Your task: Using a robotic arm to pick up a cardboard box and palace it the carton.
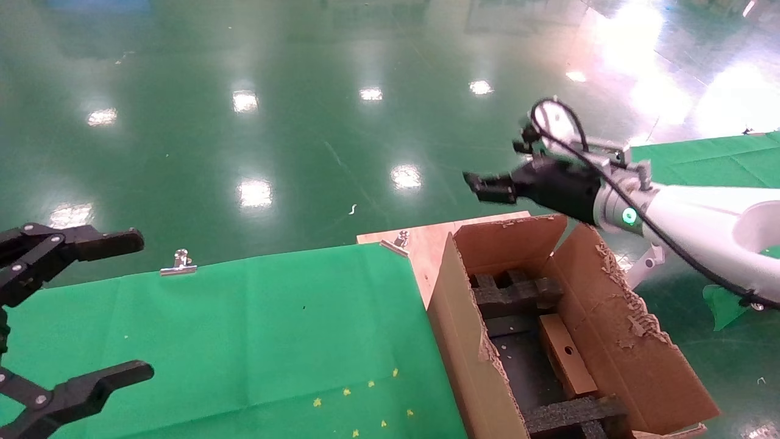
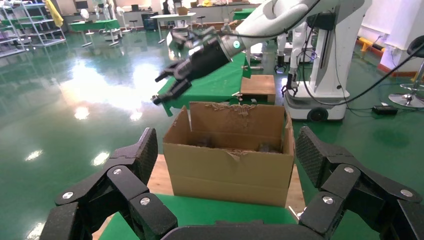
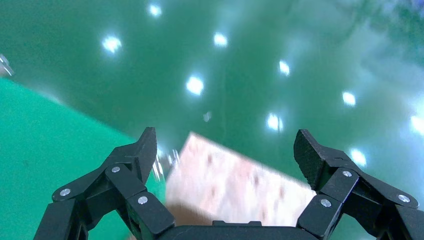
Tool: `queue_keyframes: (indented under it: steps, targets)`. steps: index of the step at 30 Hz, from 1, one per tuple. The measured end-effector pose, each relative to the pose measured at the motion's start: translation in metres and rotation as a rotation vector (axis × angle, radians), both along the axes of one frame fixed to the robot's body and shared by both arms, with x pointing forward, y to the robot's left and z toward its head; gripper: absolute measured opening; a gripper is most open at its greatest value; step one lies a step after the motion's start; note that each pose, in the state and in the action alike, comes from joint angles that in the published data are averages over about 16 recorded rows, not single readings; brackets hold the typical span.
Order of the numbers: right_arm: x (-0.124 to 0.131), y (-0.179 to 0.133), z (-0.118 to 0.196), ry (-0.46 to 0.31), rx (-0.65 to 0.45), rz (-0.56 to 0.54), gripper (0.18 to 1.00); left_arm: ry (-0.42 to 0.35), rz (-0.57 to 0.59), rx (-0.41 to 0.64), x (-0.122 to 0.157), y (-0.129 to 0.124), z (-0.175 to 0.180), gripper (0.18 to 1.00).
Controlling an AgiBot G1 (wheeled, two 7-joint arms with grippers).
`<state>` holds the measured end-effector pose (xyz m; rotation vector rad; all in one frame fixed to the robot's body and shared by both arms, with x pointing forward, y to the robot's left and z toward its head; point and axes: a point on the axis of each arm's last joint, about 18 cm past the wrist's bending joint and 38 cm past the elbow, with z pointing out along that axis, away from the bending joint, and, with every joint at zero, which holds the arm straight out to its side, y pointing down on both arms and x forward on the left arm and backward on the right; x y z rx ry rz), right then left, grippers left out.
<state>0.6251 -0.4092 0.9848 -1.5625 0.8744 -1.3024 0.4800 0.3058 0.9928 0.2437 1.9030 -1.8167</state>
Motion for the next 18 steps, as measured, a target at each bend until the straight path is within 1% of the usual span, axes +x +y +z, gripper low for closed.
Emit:
queue_keyframes:
  steps: [3,7,12,18]
  targets:
    - [-0.004,0.005,0.013,-0.05,0.009,0.039,0.997,0.0,0.0,0.0,0.0,0.0,0.0,1.001]
    - [-0.008,0.008,0.023,-0.09,0.017,0.07,1.0,0.0,0.0,0.0,0.0,0.0,0.0,1.001]
    - [-0.01,0.009,0.027,-0.104,0.025,0.079,1.001,0.0,0.0,0.0,0.0,0.0,0.0,1.001]
    - [-0.005,0.006,0.024,-0.082,0.02,0.046,1.001,0.0,0.0,0.0,0.0,0.0,0.0,1.001]
